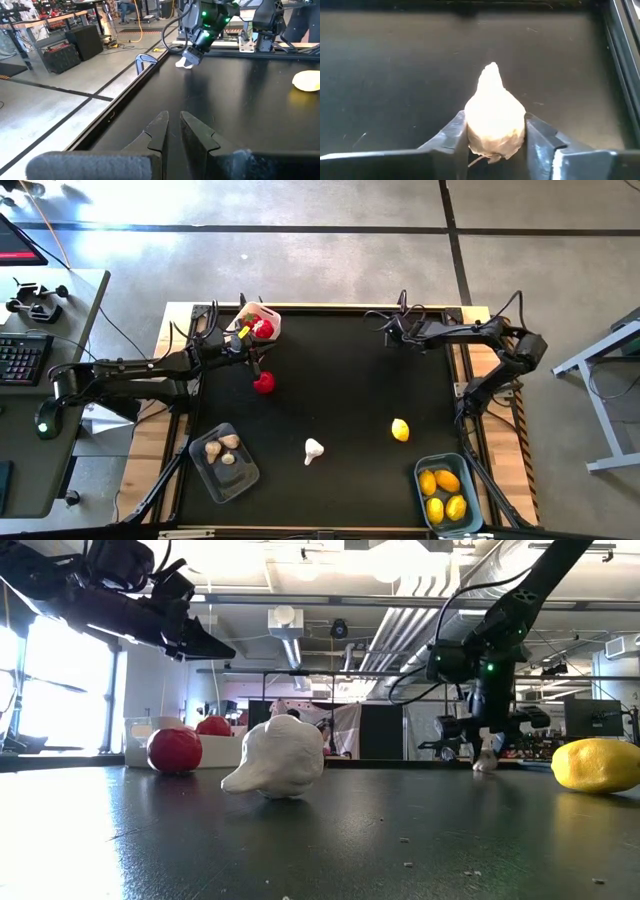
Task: Sort produce into baskets
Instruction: Put the white garlic into the transparent bin
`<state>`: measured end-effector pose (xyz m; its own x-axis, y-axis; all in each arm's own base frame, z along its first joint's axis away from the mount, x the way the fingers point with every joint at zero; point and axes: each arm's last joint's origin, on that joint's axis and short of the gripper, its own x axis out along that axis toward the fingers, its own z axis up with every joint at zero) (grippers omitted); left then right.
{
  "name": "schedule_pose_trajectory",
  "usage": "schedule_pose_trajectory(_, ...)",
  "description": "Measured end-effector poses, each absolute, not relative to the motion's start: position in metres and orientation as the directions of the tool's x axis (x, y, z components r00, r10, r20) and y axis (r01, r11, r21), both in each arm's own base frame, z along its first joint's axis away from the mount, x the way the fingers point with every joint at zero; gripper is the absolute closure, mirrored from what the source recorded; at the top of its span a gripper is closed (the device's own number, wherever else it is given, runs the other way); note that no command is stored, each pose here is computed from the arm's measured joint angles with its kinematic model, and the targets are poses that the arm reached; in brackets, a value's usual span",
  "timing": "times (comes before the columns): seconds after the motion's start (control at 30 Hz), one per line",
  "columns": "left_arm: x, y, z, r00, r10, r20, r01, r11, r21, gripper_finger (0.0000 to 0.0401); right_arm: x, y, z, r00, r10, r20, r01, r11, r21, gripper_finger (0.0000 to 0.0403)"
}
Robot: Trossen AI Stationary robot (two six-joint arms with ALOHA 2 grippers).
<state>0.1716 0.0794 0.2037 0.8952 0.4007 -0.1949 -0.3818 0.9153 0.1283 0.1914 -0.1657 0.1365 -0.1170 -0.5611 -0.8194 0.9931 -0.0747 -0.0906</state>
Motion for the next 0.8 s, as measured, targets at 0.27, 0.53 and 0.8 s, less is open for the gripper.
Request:
schedule_pose_trajectory(0.27, 0.172, 0.079, 0.204, 0.895, 0.401, -0.194, -0.382, 0.915, 0.128, 0.0369, 0.211, -0.161, 0.148, 0.011, -0.541, -0.841, 0.987, 0.142, -0.079, 0.0290)
schedule_pose_trajectory(0.53, 0.172, 0.080, 0.205, 0.898, 0.402, -0.177, -0.384, 0.914, 0.128, 0.0369, 0.258, -0.136, 0.162, 0.470, -0.377, -0.798, 0.792, 0.580, 0.192, 0.0293)
schedule_pose_trajectory(0.8, 0.173, 0.079, 0.210, 0.910, 0.394, -0.129, -0.384, 0.918, 0.100, 0.0369, 0.295, -0.103, 0.182, 0.785, -0.190, -0.590, 0.467, 0.807, 0.361, 0.0293)
